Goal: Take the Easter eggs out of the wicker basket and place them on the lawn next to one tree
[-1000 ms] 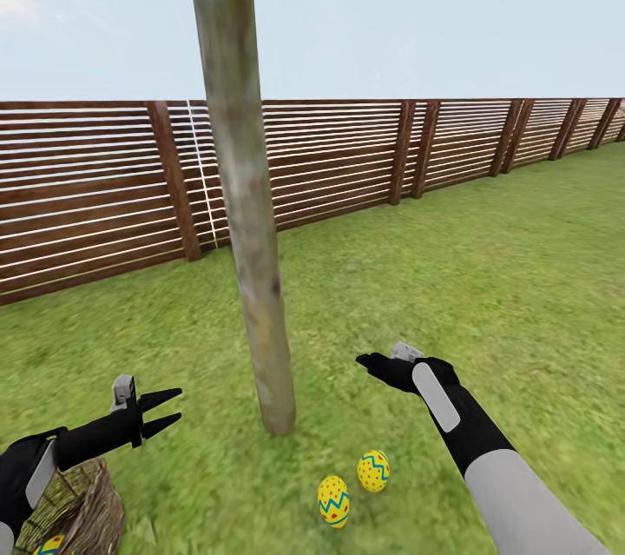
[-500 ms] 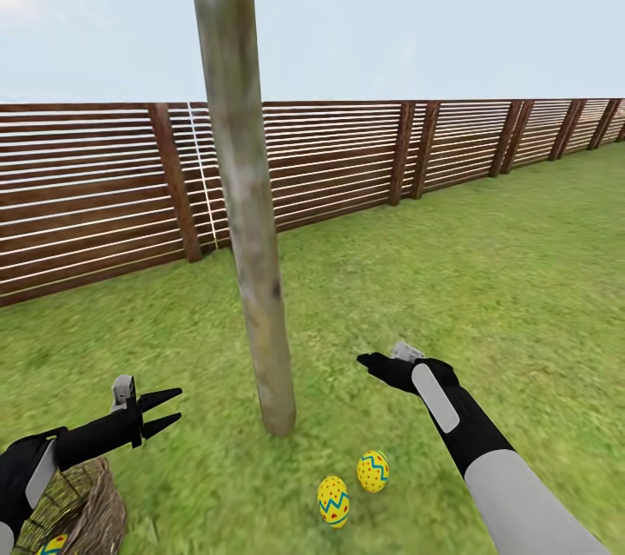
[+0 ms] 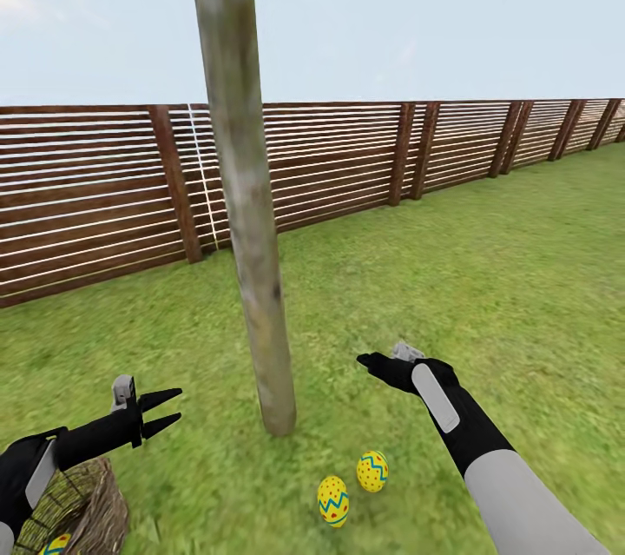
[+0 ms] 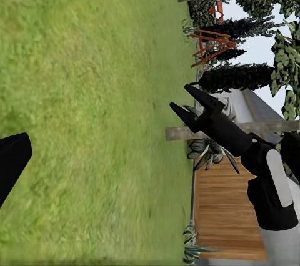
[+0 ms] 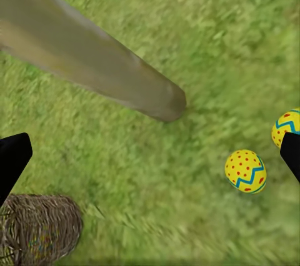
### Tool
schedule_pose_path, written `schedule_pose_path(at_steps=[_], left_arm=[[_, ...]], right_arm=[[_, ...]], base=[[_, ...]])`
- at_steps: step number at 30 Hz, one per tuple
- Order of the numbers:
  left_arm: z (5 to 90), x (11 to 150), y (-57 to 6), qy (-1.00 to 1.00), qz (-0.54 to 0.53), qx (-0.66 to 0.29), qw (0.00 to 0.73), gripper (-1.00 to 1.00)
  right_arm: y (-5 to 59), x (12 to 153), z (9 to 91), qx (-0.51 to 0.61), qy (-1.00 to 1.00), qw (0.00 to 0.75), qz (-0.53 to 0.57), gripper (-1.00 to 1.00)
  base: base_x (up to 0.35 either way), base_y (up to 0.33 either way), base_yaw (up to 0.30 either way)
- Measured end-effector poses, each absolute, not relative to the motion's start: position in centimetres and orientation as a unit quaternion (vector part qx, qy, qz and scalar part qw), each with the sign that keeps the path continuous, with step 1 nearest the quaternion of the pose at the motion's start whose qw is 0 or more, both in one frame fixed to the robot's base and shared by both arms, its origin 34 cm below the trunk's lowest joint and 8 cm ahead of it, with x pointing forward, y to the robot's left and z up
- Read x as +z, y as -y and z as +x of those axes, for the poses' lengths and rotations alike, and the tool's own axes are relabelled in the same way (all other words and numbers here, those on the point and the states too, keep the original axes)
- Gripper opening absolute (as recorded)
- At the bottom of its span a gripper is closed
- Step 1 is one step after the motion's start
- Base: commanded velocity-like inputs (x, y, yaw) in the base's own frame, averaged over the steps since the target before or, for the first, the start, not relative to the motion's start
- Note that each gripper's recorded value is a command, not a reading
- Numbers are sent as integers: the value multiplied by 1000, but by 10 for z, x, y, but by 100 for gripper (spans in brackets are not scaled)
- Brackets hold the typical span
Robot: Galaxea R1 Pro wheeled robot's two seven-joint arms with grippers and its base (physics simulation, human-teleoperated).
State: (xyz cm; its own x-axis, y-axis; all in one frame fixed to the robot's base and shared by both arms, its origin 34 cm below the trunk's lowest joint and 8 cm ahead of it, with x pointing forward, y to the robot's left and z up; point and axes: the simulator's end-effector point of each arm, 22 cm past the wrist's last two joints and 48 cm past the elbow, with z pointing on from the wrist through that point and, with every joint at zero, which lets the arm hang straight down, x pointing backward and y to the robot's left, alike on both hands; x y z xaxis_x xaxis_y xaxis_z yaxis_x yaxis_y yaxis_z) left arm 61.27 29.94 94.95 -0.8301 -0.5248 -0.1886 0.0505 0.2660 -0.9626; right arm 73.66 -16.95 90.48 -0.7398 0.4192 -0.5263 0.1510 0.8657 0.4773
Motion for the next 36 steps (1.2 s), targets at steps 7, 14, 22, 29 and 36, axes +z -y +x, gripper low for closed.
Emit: schedule_pose_path(at_steps=[7,14,22,29,36], left_arm=[[610,956,-300,-757,-157,-585,246,100],[608,961,-300,-757,-157,-585,246,100],[604,967,-300,-757,-157,-585,246,100],[602,972,-300,-757,-157,-585,246,100],[600,975,-300,-757,-157,-585,246,100]], right_arm=[[169,911,734,207,-910,325,156,100],[169,916,732,207,-910,325,157,100],[169,922,729,207,-909,325,157,100],[168,927,726,207,-909,325,157,100],[160,931,723,211,-910,324,153,100]], base=[[0,0,64],[0,0,253],[0,0,279],[0,0,281],[0,0,281]])
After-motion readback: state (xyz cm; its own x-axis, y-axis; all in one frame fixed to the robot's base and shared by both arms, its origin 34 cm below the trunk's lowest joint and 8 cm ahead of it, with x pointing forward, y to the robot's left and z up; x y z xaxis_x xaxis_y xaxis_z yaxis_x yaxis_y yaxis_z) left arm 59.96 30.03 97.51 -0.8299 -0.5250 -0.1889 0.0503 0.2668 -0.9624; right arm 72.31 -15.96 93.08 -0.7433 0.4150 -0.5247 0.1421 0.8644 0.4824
